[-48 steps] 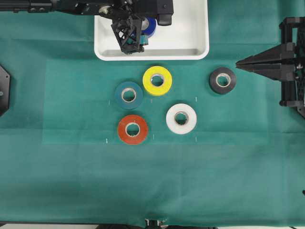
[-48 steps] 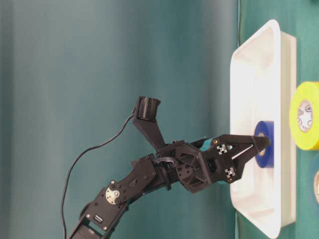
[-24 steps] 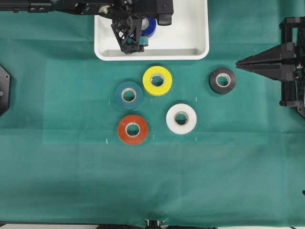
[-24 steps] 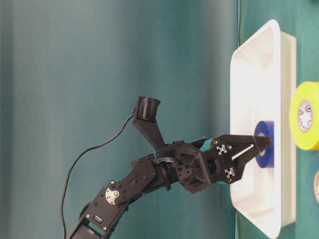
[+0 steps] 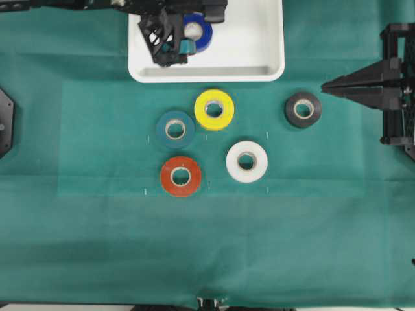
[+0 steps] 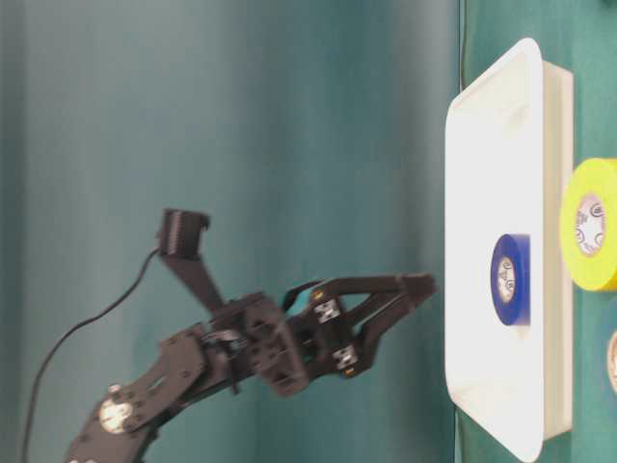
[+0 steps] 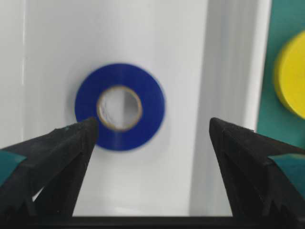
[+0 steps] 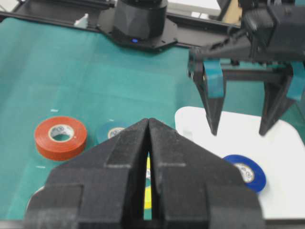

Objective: Pick up the tape from a random location and place it into the white case.
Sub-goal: 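Open the left gripper and release the blue tape roll in the tray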

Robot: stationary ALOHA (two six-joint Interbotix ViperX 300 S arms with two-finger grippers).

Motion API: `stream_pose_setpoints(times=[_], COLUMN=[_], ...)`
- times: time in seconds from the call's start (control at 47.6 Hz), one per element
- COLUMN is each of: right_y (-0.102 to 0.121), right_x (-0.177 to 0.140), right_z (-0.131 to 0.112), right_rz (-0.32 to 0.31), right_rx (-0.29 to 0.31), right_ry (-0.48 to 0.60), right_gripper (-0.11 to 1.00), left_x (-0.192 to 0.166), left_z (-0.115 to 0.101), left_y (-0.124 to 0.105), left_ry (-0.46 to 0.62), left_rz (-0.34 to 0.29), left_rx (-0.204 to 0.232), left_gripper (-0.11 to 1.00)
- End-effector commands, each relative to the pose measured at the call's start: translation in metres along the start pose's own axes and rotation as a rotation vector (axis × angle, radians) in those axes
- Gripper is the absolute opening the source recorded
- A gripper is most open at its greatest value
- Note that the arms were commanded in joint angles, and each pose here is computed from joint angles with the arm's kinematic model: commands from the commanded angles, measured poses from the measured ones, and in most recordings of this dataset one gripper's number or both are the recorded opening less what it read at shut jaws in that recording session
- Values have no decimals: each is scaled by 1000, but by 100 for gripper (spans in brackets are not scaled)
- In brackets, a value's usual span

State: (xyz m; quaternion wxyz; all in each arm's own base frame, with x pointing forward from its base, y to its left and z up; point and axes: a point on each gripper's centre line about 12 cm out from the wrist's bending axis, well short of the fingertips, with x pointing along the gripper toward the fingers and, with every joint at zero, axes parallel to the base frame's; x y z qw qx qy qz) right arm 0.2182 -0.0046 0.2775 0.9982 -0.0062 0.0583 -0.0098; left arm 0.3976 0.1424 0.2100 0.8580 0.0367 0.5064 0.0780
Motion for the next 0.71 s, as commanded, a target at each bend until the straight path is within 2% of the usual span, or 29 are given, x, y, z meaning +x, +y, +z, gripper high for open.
stream_pose_setpoints(times=[0.0,0.693], right_y=[0,0], right_x=[2,2], right_z=[10,11], right_rz=[0,0], right_rx=[-2,0], right_ry=[-28,-31], right_gripper=[0,0], left_x=[-25,-93], left_z=[8,25], left_y=[-1,-12], left_ry=[-41,-109], left_rz=[7,2], left_rx=[1,34], left_gripper=[93,93])
